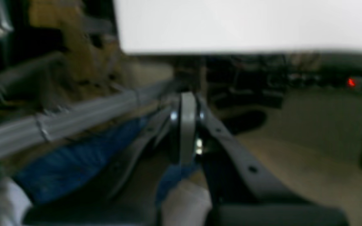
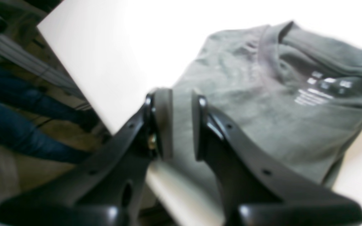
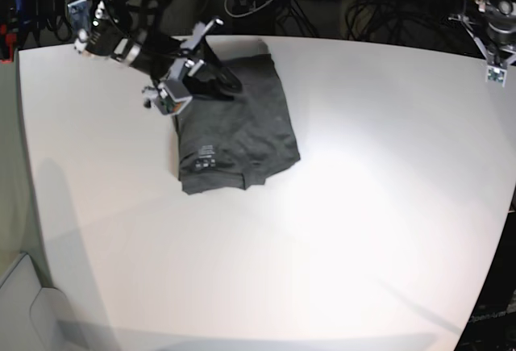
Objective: Layout the t-shirt on the table in an organized manner, then fold the t-shirt properly
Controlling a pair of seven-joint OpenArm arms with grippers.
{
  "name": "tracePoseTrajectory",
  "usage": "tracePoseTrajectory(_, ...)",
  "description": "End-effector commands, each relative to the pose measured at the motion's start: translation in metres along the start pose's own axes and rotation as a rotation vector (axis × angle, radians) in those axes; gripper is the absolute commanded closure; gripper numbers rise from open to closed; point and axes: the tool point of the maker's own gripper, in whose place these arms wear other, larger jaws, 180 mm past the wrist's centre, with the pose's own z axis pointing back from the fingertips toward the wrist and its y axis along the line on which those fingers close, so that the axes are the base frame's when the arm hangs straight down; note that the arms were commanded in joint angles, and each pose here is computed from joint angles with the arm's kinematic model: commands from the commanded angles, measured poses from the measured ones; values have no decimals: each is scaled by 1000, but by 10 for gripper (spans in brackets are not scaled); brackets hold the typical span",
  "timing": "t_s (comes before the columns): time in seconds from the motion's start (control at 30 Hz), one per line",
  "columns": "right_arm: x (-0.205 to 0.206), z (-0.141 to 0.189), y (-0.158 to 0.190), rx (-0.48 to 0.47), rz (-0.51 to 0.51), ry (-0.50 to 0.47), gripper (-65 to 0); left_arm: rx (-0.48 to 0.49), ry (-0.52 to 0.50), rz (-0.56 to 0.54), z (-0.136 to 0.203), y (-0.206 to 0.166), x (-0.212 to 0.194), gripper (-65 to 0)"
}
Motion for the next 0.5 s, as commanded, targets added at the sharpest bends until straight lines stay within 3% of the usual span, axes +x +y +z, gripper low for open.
tracePoseTrajectory(0.0,10,7,6,16,15,-38,-93,12,-4,-3,3,1,-1,-1)
tracePoseTrajectory(0.2,-48,54,17,-55,-120,82,-90,-198,-6,-128,0,-76,-24,-1)
tracePoseTrajectory(0.37,-82,97,16,-171,-252,73,-90,-424,9,-132,-7,-160,-54,-1)
tracePoseTrajectory(0.47,-124,111,13,-222,-363,113,-90,-568,57,-128,-14,-210,-80,-1)
